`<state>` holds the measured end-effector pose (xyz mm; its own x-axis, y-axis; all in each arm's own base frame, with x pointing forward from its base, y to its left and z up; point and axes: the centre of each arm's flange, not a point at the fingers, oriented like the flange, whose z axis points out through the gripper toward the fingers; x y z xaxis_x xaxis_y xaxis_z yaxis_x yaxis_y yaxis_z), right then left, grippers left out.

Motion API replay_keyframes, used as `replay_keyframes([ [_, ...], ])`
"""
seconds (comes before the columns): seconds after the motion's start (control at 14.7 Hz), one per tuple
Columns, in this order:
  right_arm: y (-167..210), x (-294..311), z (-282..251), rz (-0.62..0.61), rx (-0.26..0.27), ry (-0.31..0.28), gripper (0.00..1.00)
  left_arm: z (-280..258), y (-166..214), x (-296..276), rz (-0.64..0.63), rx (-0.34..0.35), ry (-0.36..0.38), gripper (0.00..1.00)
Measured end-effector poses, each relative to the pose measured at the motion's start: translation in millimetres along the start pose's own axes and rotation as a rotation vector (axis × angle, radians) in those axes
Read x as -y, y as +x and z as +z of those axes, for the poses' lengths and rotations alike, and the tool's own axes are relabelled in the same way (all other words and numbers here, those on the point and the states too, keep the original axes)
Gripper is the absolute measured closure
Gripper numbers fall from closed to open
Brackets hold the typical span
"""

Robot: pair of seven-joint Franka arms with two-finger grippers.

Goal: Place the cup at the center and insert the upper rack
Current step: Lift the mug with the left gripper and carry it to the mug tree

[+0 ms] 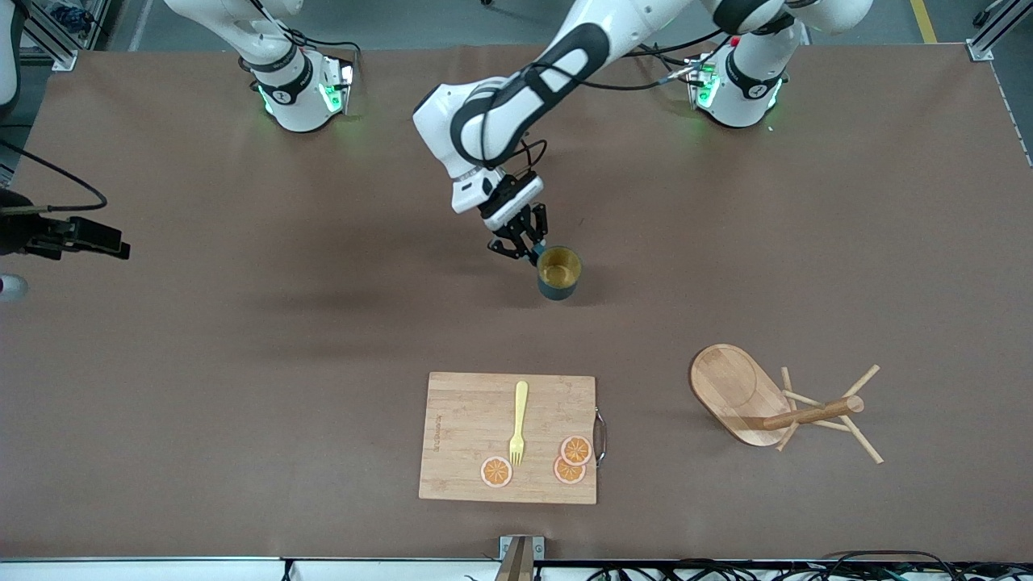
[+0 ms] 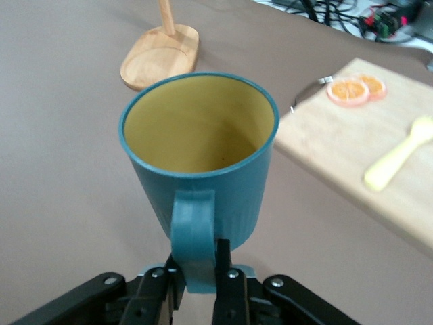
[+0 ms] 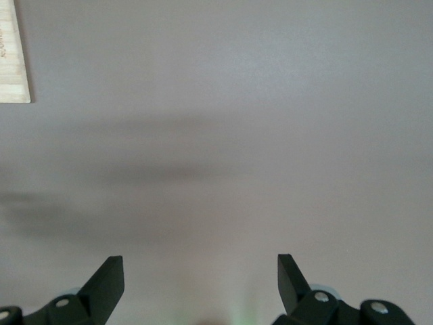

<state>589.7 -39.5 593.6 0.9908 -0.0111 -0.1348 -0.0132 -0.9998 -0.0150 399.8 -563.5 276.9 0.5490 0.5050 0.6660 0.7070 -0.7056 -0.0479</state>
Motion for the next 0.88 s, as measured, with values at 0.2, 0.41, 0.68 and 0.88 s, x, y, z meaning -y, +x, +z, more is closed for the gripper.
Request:
replay_keyframes([
  [0.2, -21.6, 0.5, -10.2, 0.002, -0.015, 0.003, 0.00, -4.3, 119.5, -10.7, -0.065, 0.151, 0.025, 0.79],
  [0.41, -44.9, 5.3, -24.9, -0.006, -0.039, 0.005, 0.00, 7.8, 215.6, -9.6, -0.115, 0.301, 0.016, 0.79],
  [0.68, -68.8, 7.0, -42.6, -0.007, -0.068, 0.006, 0.00, 40.6, 298.3, -1.9, -0.186, 0.519, 0.011, 0.79],
  [0.88, -80.2, 3.0, -49.1, 0.004, -0.069, 0.010, 0.00, 61.8, 348.6, 3.5, -0.307, 0.710, -0.032, 0.79],
])
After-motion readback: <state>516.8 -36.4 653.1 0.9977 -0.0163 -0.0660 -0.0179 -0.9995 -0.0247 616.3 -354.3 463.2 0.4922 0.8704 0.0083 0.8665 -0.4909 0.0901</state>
